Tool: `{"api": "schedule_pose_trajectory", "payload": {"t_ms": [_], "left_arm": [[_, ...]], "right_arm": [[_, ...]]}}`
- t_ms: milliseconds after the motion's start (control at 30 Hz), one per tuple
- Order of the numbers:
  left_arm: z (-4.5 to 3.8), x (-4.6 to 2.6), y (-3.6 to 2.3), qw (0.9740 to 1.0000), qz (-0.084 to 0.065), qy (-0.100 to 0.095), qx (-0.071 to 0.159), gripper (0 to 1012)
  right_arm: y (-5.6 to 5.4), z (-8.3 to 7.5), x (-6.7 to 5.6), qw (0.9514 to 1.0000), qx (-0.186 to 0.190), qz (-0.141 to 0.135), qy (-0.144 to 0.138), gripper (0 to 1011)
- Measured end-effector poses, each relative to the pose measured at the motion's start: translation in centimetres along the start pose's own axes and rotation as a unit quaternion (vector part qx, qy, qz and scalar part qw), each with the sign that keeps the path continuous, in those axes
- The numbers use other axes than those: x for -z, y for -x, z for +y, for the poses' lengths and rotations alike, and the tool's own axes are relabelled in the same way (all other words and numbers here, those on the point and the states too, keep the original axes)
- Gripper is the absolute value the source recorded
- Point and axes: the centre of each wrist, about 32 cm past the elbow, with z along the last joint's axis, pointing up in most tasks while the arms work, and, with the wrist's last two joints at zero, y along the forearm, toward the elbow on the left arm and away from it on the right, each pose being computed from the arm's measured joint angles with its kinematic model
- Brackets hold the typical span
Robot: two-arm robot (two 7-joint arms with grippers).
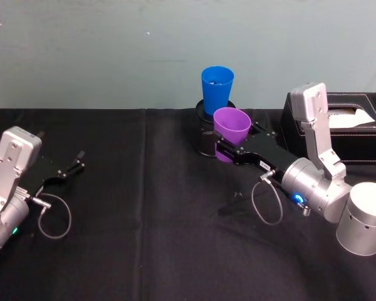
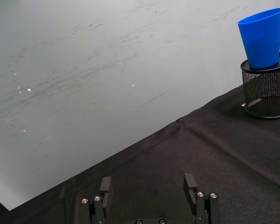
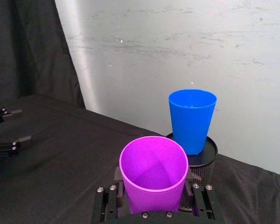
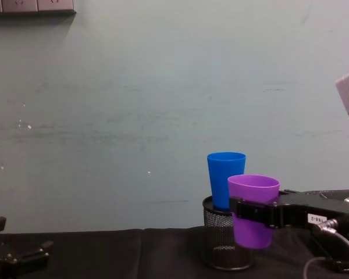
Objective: Pick up one cup with a gripper and tap it against the other cup.
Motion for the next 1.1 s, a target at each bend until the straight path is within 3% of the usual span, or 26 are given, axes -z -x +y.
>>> {"api": "schedule_pose_trajectory", "payload": {"t_ms": [1100], "left_arm": [[0.00, 0.00, 0.00, 1.0000, 0.000, 0.000, 0.000, 1000]], "right_arm": [[0.07, 0.18, -0.06, 1.0000, -0.003, 0.001, 0.001, 723]]}}
